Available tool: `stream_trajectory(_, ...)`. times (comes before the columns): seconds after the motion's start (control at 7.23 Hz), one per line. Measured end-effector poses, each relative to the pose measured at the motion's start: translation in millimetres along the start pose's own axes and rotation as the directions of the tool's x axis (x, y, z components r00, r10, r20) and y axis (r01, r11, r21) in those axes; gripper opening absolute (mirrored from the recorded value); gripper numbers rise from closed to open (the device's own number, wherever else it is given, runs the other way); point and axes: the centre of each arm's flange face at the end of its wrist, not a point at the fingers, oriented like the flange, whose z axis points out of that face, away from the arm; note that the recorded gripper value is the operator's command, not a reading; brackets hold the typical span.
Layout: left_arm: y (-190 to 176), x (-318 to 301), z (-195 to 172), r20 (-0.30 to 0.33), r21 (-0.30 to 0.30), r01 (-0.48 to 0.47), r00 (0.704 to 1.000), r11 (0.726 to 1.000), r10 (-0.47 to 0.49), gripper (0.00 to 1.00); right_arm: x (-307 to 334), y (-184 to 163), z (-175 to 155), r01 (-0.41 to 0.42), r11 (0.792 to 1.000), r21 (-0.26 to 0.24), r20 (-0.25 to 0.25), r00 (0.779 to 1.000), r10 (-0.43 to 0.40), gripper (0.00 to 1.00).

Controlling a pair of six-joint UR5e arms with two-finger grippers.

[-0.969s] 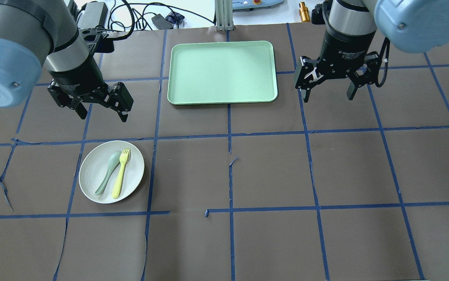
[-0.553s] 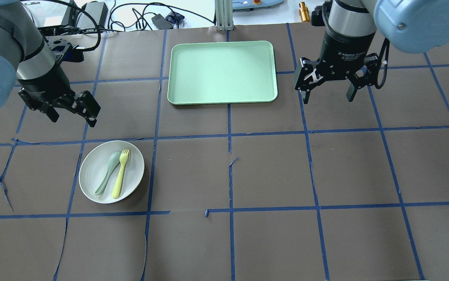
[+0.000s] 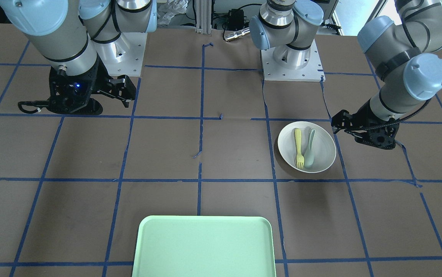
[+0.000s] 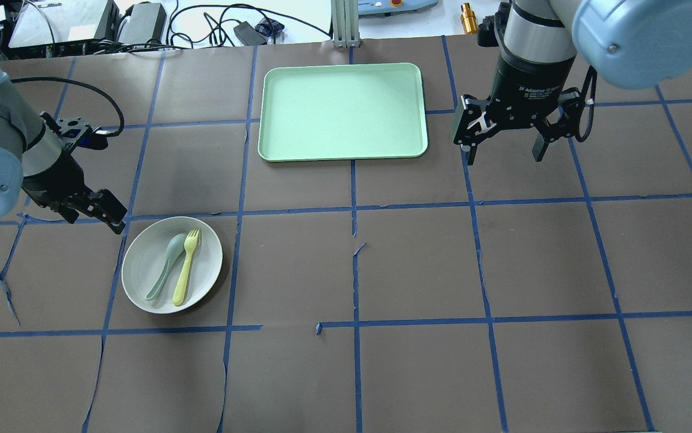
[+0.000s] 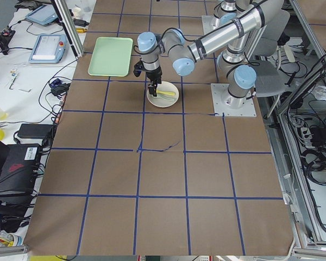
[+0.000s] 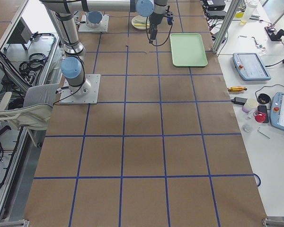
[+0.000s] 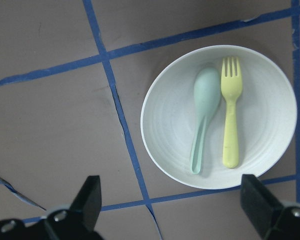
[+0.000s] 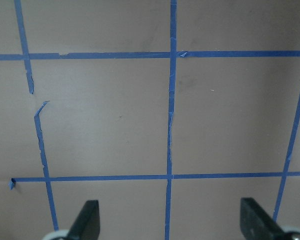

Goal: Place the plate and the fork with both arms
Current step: 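Lower the left gripper and grasp the white plate's rim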

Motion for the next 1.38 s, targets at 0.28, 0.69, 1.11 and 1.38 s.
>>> stream_trajectory(0.28, -4, -19, 45, -0.092, -0.034, -0.044, 0.995, 0.998, 0.04, 0.94, 0, 0, 5, 0.0, 1.0, -0.011, 0.0, 1.0, 0.0, 1.0)
stream_trajectory(0.69, -10, -27, 93, -0.152, -0.115, -0.074, 0.987, 0.991, 0.056, 0.62, 0, 1, 15, 0.0, 1.0, -0.028, 0.0, 1.0, 0.0, 1.0)
stream_trajectory(1.11, -13, -30, 114, -0.175, -0.152, -0.081, 0.983, 0.985, 0.054, 0.0, 0, 1, 16, -0.002, 1.0, -0.03, -0.001, 1.0, 0.002, 1.0)
stream_trajectory(1.38, -16, -31, 123, -0.186, -0.164, -0.084, 0.981, 0.983, 0.053, 0.0, 0, 1, 15, -0.005, 1.0, -0.025, -0.001, 1.0, 0.005, 1.0)
